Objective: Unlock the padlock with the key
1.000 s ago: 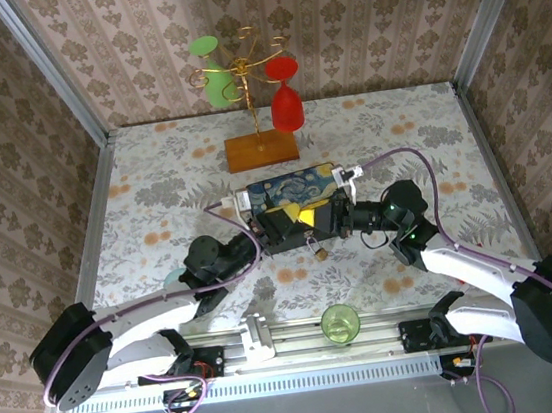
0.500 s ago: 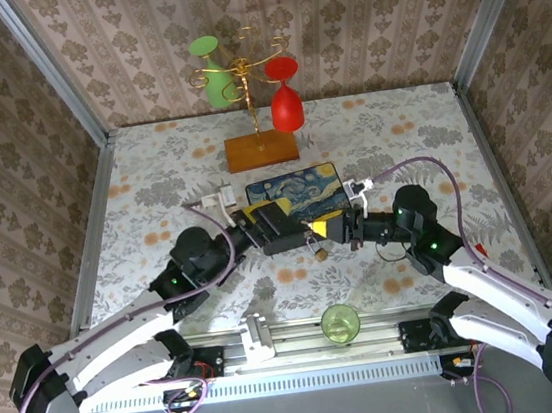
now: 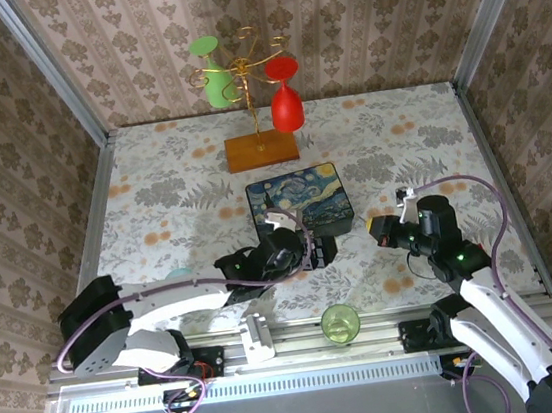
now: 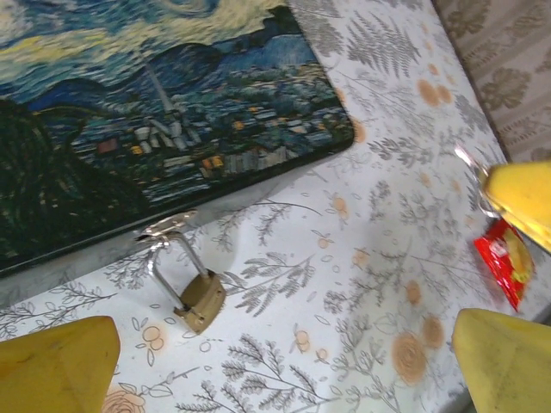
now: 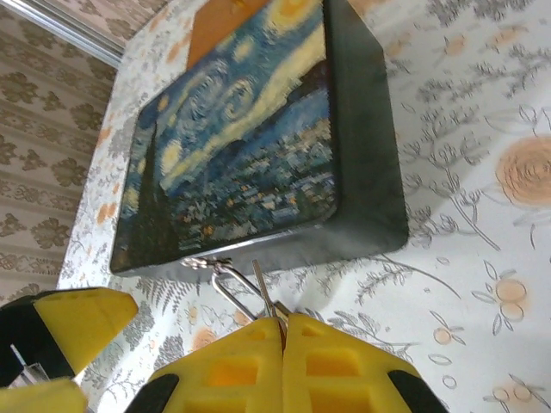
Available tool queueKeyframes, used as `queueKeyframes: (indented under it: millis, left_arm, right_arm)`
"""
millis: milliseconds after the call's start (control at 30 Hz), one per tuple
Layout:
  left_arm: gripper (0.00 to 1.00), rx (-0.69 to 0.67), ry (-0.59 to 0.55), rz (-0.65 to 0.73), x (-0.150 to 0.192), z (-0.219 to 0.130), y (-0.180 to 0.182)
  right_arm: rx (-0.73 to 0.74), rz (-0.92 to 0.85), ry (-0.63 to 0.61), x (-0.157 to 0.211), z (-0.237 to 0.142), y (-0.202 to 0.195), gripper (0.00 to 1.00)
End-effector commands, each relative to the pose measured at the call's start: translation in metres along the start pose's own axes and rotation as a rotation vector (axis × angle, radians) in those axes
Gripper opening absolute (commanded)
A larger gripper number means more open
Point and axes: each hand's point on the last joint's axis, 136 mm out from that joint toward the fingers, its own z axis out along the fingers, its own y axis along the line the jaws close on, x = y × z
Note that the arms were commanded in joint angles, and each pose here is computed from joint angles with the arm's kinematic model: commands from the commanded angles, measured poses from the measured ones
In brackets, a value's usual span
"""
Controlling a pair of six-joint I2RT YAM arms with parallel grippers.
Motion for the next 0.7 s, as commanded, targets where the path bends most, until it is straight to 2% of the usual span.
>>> queueKeyframes:
  millis: [0, 100, 167, 200, 267, 533, 667]
  left_arm:
    - [1.0, -0.024, -0.04, -0.052, 0.002, 0.012, 0.008]
    - [0.97, 0.001, -0.052, -0.138, 0.016, 0.03, 0.017]
    - [0.9, 0.005, -0.059, -0.169, 0.025, 0.04, 0.023]
    - [0.87, -0.016, -0.06, -0.157, 0.027, 0.043, 0.025]
    - [0.88, -0.065, -0.062, -0.129, 0.029, 0.047, 0.027]
    - [0.82, -0.084, -0.037, -0.144, 0.042, 0.072, 0.036]
    - [0.71, -0.094, -0.047, -0.131, 0.039, 0.075, 0.04]
  right_arm:
    - [0.042, 0.007, 0.053, 0.017, 0.002, -0.015, 0.0]
    - [0.034, -0.006, 0.073, 0.023, 0.001, -0.015, 0.0]
    - [0.029, -0.018, 0.079, 0.026, 0.0, -0.015, 0.0]
    - [0.025, -0.025, 0.082, 0.027, -0.001, -0.015, 0.0]
    - [0.033, -0.039, 0.083, 0.029, -0.003, -0.016, 0.0]
    - [-0.001, -0.05, 0.085, 0.033, -0.002, -0.014, 0.0]
    - [0.009, -0.052, 0.097, 0.038, -0.003, -0.017, 0.0]
